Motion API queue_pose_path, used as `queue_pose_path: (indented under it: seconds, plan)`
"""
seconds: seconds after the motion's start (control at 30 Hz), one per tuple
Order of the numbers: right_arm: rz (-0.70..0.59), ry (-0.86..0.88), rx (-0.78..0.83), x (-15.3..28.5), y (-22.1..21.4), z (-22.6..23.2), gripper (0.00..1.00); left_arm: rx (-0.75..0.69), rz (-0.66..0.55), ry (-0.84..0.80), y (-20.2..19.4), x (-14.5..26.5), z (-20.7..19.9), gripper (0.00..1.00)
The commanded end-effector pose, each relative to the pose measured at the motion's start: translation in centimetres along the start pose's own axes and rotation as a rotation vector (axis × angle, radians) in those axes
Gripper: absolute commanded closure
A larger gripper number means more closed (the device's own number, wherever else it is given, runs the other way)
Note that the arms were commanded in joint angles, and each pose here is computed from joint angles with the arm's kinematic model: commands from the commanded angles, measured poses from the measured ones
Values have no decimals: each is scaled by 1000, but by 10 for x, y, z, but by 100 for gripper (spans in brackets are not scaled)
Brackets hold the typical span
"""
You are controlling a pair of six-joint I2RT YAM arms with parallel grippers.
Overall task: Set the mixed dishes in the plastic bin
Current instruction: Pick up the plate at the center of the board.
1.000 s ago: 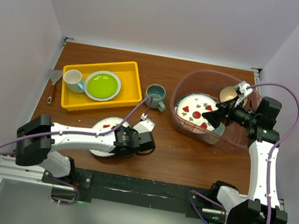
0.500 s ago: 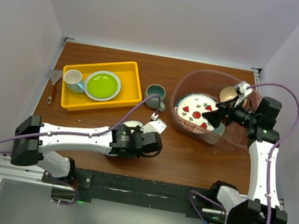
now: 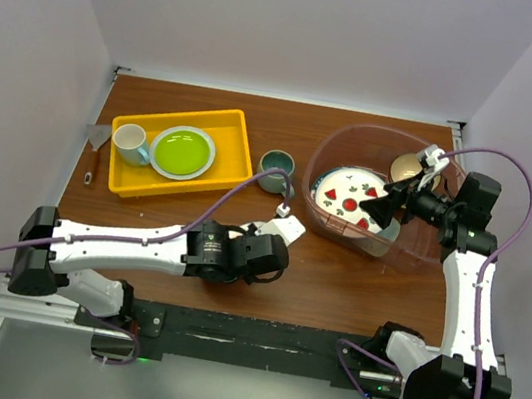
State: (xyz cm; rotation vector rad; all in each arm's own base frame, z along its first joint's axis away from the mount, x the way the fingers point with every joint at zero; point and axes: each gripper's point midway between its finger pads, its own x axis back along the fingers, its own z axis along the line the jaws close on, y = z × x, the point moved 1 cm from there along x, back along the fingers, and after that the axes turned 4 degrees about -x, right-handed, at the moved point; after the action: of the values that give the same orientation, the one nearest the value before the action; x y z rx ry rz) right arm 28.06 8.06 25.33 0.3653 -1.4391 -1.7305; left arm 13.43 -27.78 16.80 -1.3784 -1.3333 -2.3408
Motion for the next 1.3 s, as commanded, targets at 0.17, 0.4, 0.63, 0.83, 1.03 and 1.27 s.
queue_pose_path:
  seconds: [0.17,0.4,0.63,0.83,1.03,1.27]
  plan:
    - [-9,56,24,-3,3,5,2,-10,-209,-44,54,35,6,100]
    - [34,108,-7,-10,3,13,2,-55,-257,-65,65,41,2,100]
    - [154,178,-10,-26,0,30,2,-86,-332,-62,79,47,5,100]
    - [272,244,-54,-45,-2,53,2,-111,-395,-61,90,52,6,100]
    - [373,309,-146,-64,-4,80,2,-119,-429,-53,99,58,7,100]
    - [428,362,-123,-75,-8,104,2,-132,-448,-28,103,67,15,100]
